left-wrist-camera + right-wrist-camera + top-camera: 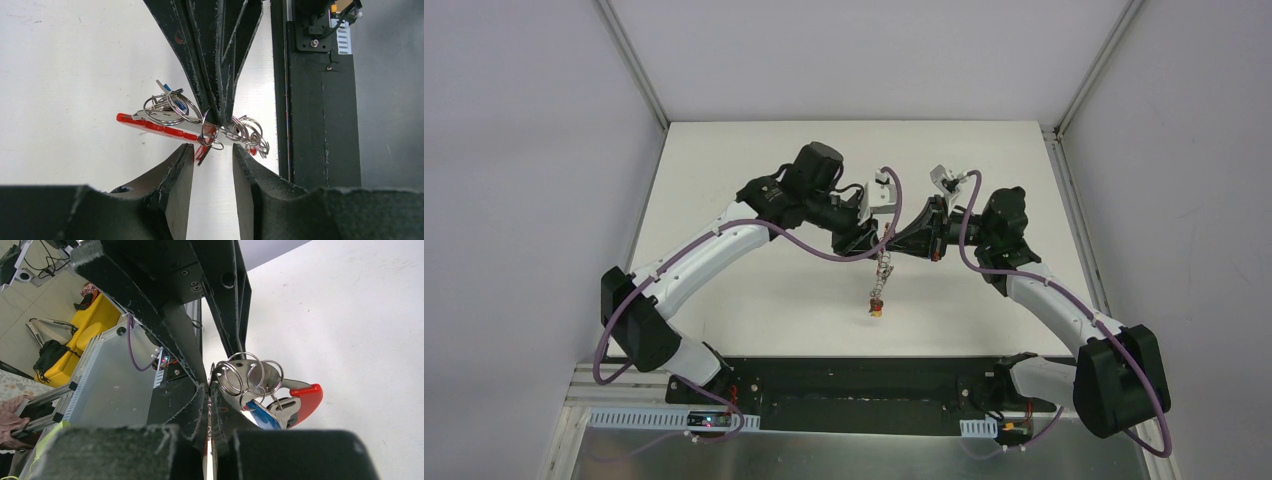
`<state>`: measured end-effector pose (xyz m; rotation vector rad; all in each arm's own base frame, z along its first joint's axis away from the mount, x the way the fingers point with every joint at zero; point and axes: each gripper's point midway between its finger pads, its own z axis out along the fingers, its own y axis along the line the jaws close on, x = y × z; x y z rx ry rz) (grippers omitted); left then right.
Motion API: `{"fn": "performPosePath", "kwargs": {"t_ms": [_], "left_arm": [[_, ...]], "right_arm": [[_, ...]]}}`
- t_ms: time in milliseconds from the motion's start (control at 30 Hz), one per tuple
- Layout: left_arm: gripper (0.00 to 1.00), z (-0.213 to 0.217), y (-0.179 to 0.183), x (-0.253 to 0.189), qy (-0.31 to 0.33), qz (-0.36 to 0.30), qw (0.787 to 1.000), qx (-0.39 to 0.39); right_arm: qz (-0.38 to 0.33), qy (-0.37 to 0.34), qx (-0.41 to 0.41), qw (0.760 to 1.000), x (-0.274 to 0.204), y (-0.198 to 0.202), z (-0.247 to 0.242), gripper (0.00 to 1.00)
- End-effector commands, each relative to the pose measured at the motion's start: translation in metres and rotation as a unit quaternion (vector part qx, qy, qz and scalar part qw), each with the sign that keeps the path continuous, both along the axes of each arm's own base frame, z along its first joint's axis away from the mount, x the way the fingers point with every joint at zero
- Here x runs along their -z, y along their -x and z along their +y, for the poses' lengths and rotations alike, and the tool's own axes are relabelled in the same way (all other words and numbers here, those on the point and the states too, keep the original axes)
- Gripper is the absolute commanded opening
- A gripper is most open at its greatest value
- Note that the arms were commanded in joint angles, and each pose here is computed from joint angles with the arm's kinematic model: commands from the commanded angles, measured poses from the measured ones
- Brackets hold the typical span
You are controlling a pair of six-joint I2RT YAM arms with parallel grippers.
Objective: Put the keys on the keyring
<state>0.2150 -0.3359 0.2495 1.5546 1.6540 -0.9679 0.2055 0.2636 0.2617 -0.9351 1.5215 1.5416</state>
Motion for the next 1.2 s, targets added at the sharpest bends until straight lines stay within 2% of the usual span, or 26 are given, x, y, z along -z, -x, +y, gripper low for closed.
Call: {"fn": "performPosePath", "kwargs": {"t_ms": [0, 433, 700, 967, 1167], "left_arm": [[0.36, 0.002, 0.003, -0.023, 0.035, -0.014, 0.999, 0.01], [0.34, -0.013, 0.007, -0.028, 0.065, 0.047, 0.996, 0.022], [0.2, -0.01, 0.003, -0.025, 0.067, 0.066, 0.996, 0.013], [0.0, -0.012, -0.001, -0.033, 0.075, 0.073, 0.994, 0.006], [0.0, -0.01, -0.001, -0.033, 0.058, 0.094, 0.994, -0.011]], "right_arm": [[-0.053, -0.015, 0.0, 0.998, -0.016, -0.002, -0.001, 0.0], [-0.052, -0.013, -0.003, 0.999, -0.015, -0.001, -0.002, 0.0], [-0.052, -0.013, -0.001, 0.999, -0.015, -0.002, -0.002, 0.0], [-0.048, -0.006, 0.0, 0.999, -0.008, -0.004, -0.001, 0.0], [-0.067, 0.004, 0.001, 0.998, -0.002, -0.005, -0.003, 0.0]]}}
